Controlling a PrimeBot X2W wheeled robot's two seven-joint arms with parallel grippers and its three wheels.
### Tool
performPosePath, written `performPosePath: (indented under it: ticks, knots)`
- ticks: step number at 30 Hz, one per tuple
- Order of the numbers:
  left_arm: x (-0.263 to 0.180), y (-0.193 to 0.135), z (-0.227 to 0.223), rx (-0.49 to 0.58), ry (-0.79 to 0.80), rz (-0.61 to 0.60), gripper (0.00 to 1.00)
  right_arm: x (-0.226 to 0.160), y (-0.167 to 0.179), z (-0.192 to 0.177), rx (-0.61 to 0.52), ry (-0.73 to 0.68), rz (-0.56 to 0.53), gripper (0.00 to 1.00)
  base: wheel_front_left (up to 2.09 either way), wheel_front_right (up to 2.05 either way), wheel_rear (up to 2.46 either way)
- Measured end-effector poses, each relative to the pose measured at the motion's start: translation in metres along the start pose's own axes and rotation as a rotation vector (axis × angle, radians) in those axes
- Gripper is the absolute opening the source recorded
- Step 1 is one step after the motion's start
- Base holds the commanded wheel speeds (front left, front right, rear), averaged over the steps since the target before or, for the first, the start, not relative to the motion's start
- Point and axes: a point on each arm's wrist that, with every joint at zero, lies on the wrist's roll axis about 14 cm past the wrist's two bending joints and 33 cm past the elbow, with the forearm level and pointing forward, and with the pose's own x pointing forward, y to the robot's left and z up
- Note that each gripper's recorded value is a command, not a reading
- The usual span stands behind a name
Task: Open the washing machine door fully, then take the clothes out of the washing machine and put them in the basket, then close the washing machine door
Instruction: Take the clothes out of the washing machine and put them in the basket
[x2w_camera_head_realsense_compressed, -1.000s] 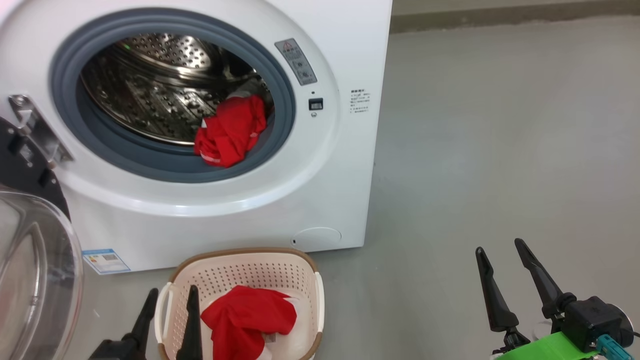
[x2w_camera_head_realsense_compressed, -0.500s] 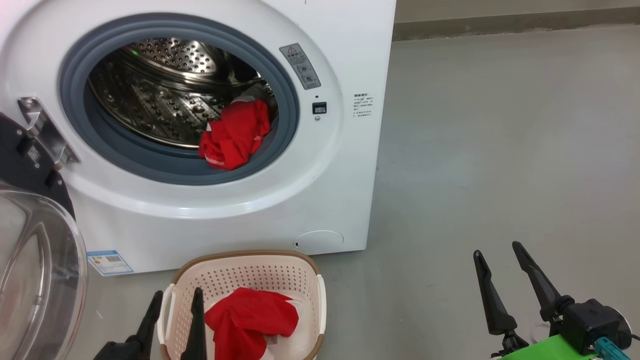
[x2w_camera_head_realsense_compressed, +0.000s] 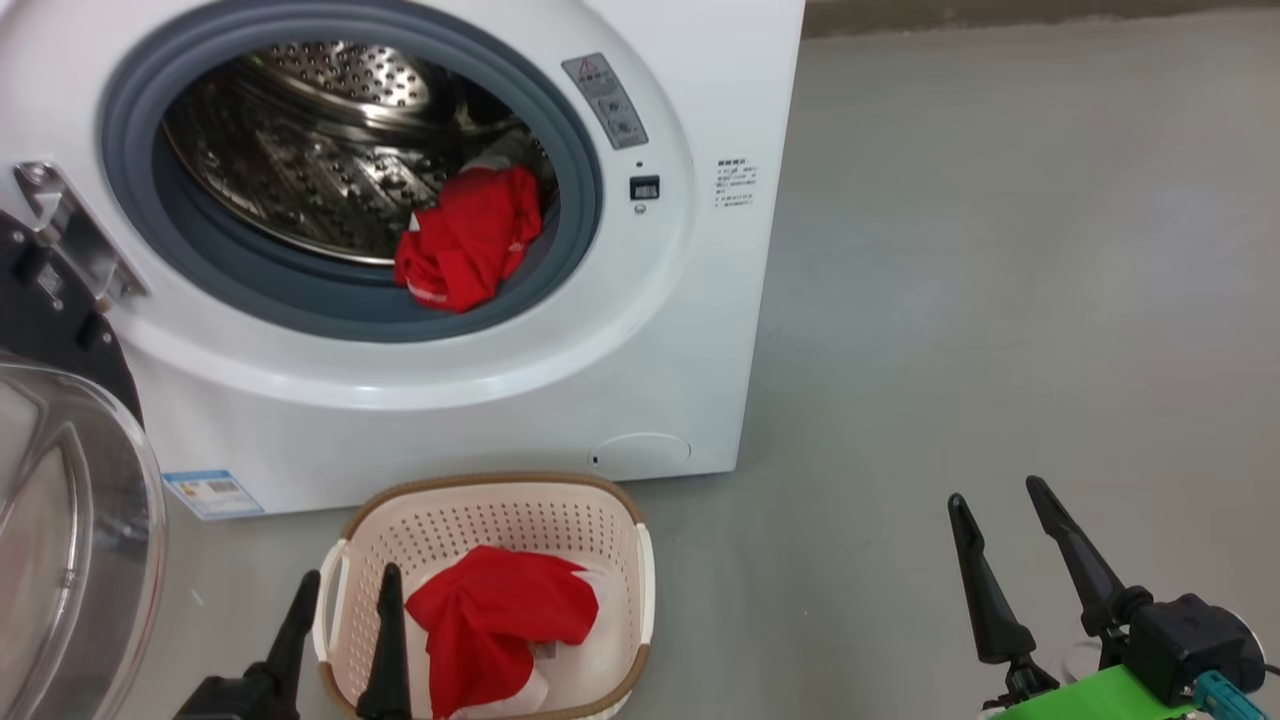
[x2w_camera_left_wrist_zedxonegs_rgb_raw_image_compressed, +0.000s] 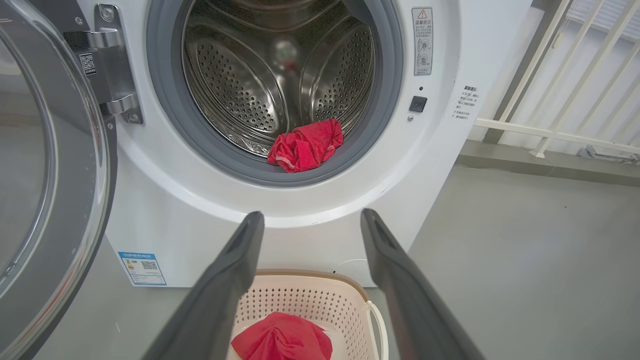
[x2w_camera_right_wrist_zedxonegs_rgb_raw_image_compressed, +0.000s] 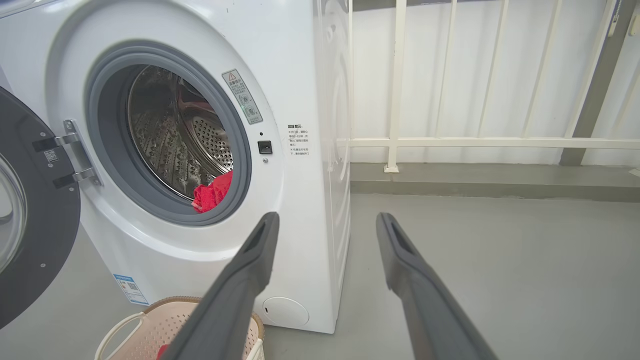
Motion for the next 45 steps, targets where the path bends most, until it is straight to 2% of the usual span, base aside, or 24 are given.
performPosePath:
  ticks: [5,15,21,45]
  knots:
    - [0.021,-0.003,0.001,-0.006,-0.012,-0.004,1.00,0.015,0.001,-0.011,-0.005,0.030,0.008,1.00,0.00,0.00,0.00]
    - [0.093,-0.022,0.016,-0.015,-0.087,-0.057,1.00,0.054,-0.002,-0.033,-0.025,0.065,0.019,1.00,0.00,0.00,0.00]
    - [0.135,-0.019,0.016,0.001,-0.108,-0.060,1.00,0.067,-0.007,-0.049,-0.026,0.098,0.012,1.00,0.00,0.00,0.00]
    - [0.267,-0.014,-0.019,0.030,-0.074,-0.073,1.00,0.078,-0.036,-0.099,-0.044,0.217,-0.050,1.00,0.00,0.00,0.00]
